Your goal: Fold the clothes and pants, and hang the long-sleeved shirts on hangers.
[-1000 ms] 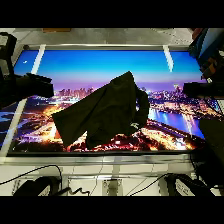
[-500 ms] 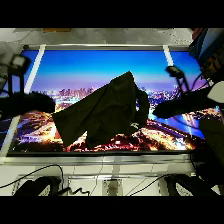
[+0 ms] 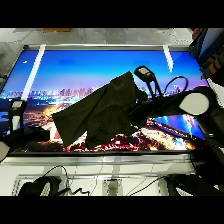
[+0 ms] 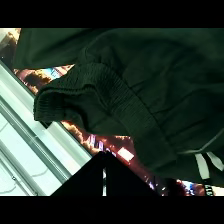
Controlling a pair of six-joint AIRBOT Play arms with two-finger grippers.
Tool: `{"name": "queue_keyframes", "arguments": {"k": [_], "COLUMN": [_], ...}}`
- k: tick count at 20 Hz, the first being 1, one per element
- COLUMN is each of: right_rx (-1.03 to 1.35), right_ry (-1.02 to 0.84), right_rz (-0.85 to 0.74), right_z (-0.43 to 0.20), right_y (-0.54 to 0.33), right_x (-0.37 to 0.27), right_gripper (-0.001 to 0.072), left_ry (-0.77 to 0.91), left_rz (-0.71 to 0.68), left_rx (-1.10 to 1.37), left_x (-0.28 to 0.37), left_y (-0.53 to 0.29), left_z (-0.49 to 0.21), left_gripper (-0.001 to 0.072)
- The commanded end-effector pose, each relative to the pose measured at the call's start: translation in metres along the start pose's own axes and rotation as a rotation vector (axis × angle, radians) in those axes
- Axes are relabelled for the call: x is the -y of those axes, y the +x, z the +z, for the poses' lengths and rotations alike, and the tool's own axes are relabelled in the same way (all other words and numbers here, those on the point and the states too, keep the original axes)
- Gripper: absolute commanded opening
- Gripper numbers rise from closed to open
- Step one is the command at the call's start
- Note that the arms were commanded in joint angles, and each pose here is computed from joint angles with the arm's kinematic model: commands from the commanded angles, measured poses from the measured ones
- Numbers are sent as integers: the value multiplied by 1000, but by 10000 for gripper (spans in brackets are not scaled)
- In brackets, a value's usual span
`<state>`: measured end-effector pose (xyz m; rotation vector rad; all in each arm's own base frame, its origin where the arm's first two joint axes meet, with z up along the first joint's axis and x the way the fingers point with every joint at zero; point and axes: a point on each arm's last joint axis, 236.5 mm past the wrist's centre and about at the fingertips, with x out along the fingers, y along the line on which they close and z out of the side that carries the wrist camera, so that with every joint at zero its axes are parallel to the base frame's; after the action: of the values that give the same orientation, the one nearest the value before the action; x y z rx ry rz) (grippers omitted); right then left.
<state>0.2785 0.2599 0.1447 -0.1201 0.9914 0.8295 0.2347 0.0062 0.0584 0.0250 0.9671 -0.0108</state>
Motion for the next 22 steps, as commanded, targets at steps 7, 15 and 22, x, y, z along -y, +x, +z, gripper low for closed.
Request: {"name": "queue_keyframes", "arguments": {"k": [7, 15, 22], "right_rx": [-311, -228, -73], "right_ry": [-142, -423, -404], "right_rz": [122, 108, 92], "right_z": [-126, -142, -101], "right_y": [146, 218, 238], "right_x": [-54, -109, -115], "right_gripper": [643, 675, 682], "left_ry": [-77, -76, -76], "left_rz": [101, 103, 103], "left_rx": [206, 215, 215], "left_x": [-32, -33, -33], "left_y": [-10, -11, -11], "left_z": [24, 26, 26], "left_gripper": [12, 12, 12]}}
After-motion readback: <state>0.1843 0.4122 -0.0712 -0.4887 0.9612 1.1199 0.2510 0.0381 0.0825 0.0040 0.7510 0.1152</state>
